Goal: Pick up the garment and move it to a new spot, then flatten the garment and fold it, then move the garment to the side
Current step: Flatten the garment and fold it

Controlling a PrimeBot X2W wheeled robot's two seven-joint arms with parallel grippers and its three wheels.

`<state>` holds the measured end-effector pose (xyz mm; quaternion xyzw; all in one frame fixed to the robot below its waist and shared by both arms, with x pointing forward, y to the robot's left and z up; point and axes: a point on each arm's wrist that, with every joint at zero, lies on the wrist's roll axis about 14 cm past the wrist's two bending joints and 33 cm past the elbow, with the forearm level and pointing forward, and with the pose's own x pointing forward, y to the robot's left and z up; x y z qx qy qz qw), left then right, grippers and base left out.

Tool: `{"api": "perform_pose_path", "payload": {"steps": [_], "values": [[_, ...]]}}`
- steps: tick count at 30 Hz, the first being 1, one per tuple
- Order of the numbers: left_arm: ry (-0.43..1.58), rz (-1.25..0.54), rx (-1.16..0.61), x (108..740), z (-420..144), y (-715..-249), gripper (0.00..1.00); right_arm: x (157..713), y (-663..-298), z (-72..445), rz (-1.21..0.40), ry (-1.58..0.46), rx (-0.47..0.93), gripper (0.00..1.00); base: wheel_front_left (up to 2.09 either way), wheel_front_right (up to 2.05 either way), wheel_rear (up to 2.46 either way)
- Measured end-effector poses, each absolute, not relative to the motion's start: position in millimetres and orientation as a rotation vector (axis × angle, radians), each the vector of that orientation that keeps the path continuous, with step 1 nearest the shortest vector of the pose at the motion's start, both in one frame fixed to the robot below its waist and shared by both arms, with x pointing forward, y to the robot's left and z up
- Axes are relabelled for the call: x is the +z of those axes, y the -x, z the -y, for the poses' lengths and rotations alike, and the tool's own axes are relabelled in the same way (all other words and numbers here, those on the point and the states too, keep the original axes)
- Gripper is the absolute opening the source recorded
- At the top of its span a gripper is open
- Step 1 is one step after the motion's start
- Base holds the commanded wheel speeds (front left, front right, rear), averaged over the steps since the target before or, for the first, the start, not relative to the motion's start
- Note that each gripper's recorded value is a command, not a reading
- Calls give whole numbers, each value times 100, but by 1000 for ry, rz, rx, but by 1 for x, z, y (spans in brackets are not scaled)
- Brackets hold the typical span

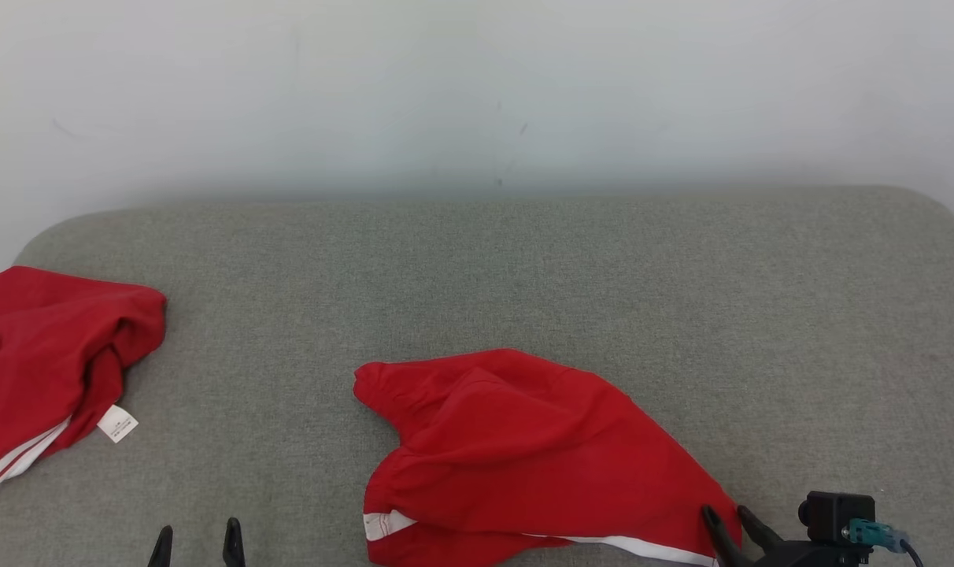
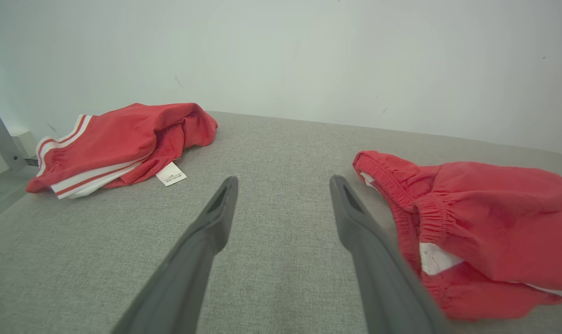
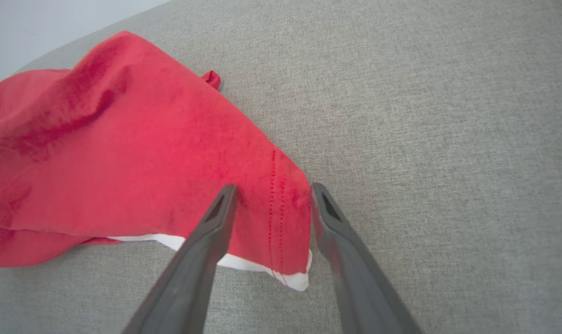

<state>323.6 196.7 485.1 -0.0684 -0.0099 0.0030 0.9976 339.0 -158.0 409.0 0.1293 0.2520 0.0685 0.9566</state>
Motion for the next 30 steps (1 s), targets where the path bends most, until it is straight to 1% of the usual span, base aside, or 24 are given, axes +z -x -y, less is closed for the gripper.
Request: {"api": "perform_pose_path", "payload": {"steps": [2, 3, 4, 5, 6, 7, 16, 17, 18, 25, 30], "values": [[136, 14, 9, 483, -198, -323, 100, 409, -340, 157, -515, -261, 144, 40, 0, 0, 0], [136, 12, 9, 483, -198, -323, 100, 409, -340, 156, -516, -260, 146, 33, 0, 0, 0], [137, 9, 10, 482, -198, -323, 100, 408, -340, 156, -519, -260, 148, 20, 0, 0, 0], [138, 6, 10, 481, -198, -323, 100, 408, -340, 155, -521, -262, 149, 15, 0, 0, 0], [139, 4, 6, 480, -197, -323, 100, 407, -339, 155, -523, -264, 150, 4, 0, 0, 0], [140, 3, 6, 480, -197, -323, 100, 406, -339, 154, -525, -265, 151, 0, 0, 0, 0], [143, -1, 3, 478, -196, -322, 100, 404, -340, 154, -534, -258, 155, 0, 0, 0, 0], [144, -2, 4, 478, -196, -322, 100, 404, -340, 155, -531, -258, 152, 39, 0, 0, 0], [145, -3, 3, 478, -196, -322, 100, 404, -340, 156, -528, -257, 147, 100, 0, 0, 0], [145, -12, 6, 475, -196, -323, 100, 400, -341, 163, -535, -265, 123, 100, 0, 0, 0], [145, -19, 7, 473, -197, -324, 100, 395, -341, 157, -562, -276, 136, 100, 0, 0, 0]]}}
